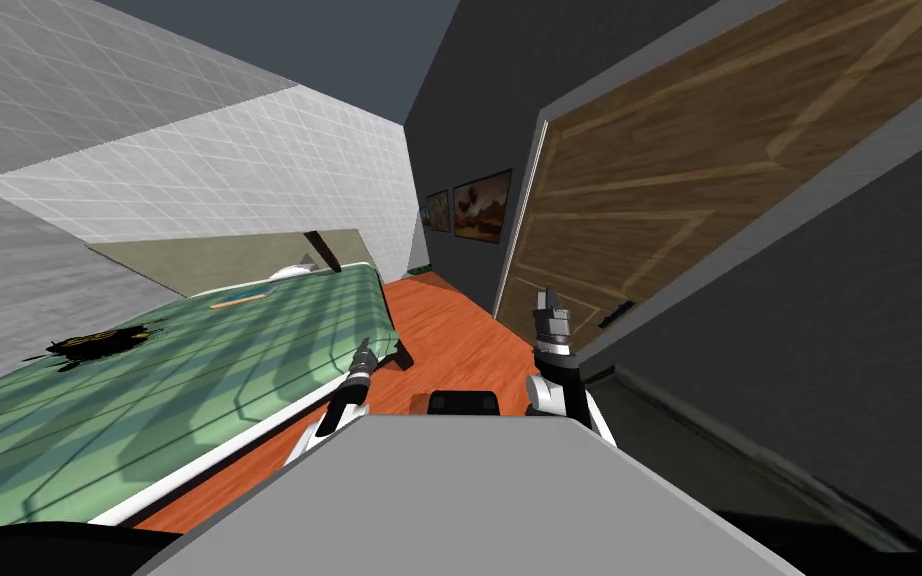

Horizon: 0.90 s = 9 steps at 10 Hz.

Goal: Push the door open

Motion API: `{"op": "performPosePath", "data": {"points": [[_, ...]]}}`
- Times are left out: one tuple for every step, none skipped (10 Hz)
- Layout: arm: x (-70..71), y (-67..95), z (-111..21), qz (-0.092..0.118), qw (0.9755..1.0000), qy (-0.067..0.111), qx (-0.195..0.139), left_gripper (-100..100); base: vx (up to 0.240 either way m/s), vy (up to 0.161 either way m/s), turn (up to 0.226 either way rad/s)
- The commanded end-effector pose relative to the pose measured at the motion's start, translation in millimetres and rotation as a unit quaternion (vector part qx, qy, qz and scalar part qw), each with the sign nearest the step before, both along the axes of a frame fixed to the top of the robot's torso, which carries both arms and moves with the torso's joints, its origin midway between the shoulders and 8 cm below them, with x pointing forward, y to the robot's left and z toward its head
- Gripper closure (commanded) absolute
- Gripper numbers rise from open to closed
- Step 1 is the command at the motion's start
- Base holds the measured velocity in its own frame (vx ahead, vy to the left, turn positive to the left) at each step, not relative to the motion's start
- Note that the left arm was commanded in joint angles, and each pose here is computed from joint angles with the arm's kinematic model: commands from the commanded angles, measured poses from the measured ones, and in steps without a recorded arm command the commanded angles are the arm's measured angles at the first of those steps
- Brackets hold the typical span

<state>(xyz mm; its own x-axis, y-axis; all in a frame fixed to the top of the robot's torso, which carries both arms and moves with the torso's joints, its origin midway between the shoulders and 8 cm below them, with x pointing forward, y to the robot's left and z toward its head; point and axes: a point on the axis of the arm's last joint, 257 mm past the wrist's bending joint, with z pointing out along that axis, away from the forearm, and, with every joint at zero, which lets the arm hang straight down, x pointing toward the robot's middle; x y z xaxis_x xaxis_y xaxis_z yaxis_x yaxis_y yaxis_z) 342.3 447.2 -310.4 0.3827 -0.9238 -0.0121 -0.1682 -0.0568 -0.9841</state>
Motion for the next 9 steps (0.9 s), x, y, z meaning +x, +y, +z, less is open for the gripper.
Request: {"op": "performPosePath", "data": {"points": [[-10.8, 8.9, -20.3, 0.014, 0.9995, 0.028, -0.009, -100, 0.15, 0.038, 0.232], [-14.7, 12.5, -27.6, 0.019, 0.999, 0.038, -0.012, -100, 0.158, 0.026, 0.205], [-23.1, 19.7, -42.0, 0.029, 0.9977, 0.058, -0.017, -100, 0.161, 0.01, 0.265], [-32.1, 26.7, -56.0, 0.04, 0.9959, 0.078, -0.023, -100, 0.212, -0.018, 0.302], [-36.9, 30.2, -62.9, 0.046, 0.9948, 0.087, -0.026, -100, 0.18, 0.002, 0.23], [-46.8, 36.9, -76.5, 0.057, 0.9921, 0.107, -0.033, -100, 0.162, 0.001, 0.201], [-52.0, 40.2, -83.2, 0.063, 0.9906, 0.116, -0.036, -100, 0.14, -0.02, 0.148], [-63.1, 46.7, -97.2, 0.075, 0.9869, 0.136, -0.043, -100, 0.16, -0.002, 0.252], [-69.0, 49.8, -104.0, 0.081, 0.9848, 0.146, -0.046, -100, 0.151, -0.001, 0.244]]}}
